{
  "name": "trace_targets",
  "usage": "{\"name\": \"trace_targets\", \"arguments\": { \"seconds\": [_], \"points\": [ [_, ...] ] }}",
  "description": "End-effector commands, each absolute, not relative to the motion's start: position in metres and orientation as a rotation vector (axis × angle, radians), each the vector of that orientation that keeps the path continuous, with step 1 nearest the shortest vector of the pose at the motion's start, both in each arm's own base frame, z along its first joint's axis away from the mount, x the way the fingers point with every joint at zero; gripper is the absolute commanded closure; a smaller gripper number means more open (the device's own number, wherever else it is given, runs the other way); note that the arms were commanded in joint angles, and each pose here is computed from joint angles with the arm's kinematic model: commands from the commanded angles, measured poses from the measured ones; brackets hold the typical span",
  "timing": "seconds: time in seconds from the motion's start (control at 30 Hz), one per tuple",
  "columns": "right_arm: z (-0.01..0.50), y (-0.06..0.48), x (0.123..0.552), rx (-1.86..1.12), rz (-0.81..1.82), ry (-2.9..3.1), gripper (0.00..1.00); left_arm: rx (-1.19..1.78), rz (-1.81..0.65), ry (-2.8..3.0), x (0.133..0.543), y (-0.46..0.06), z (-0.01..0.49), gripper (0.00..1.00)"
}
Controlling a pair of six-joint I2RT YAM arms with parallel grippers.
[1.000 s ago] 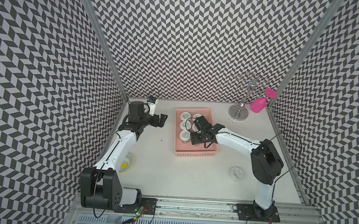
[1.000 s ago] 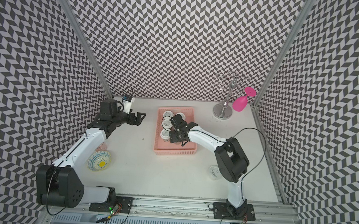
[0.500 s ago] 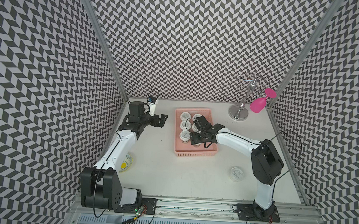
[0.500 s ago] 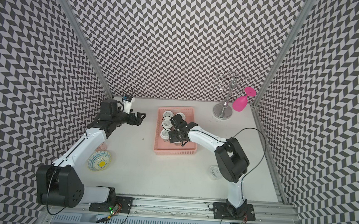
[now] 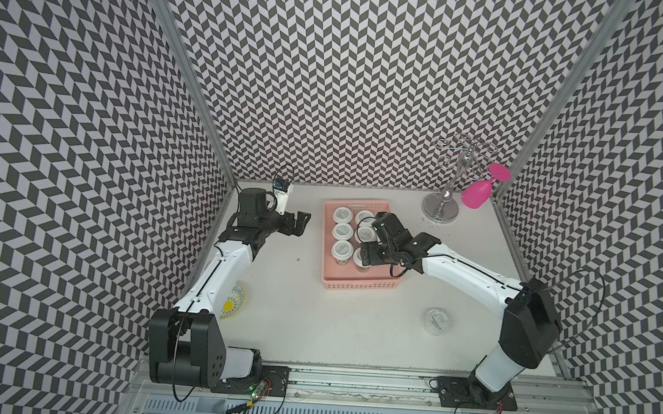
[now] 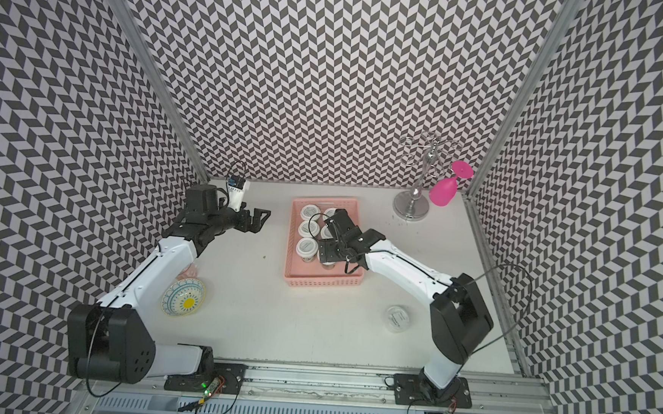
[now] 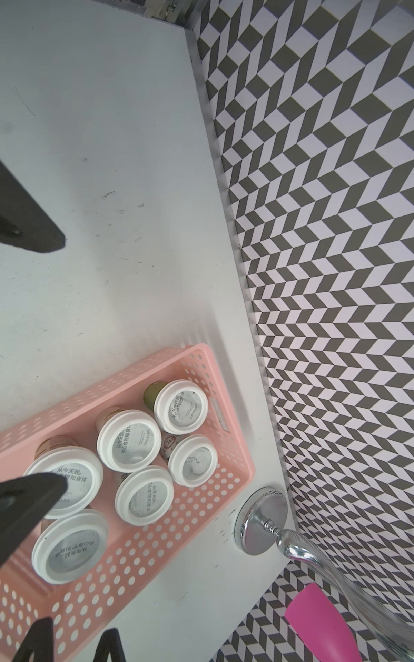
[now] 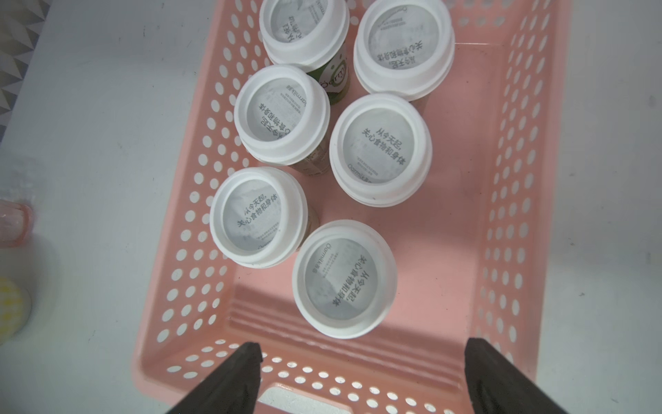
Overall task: Put the yogurt in the basket
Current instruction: Place the yogurt in the basket, then pick up the yogurt from the center of the board.
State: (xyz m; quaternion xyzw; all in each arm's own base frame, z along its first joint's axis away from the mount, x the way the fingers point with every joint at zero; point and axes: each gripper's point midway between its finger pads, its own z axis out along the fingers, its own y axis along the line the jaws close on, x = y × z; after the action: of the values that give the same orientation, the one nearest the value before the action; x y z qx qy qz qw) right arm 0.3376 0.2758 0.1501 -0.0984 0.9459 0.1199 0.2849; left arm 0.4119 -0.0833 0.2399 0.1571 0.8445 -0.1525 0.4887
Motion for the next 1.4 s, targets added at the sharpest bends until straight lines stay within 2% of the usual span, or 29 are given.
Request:
{"name": "trace_targets", "arguments": {
  "seconds": [0.0,0.4,0.87,1.37],
  "points": [
    [0.158,0.264,0.33,-0.215,0.308,2.509,0.07,0.38,-0.38,2.025,0.411,-0.082,0.246,0.0],
    [0.162,0.214,0.294,-0.064,0.266,2.503,0.0,0.383,-0.395,2.022,0.411,-0.084,0.245,0.0],
    [0.139,0.172,0.249,0.027,0.245,2.565,0.0,0.379,-0.383,2.032,0.413,-0.081,0.242,0.0],
    [0.126,0.126,0.211,0.372,0.248,2.567,0.0,0.375,-0.39,2.04,0.415,-0.081,0.24,0.0]
  ]
}}
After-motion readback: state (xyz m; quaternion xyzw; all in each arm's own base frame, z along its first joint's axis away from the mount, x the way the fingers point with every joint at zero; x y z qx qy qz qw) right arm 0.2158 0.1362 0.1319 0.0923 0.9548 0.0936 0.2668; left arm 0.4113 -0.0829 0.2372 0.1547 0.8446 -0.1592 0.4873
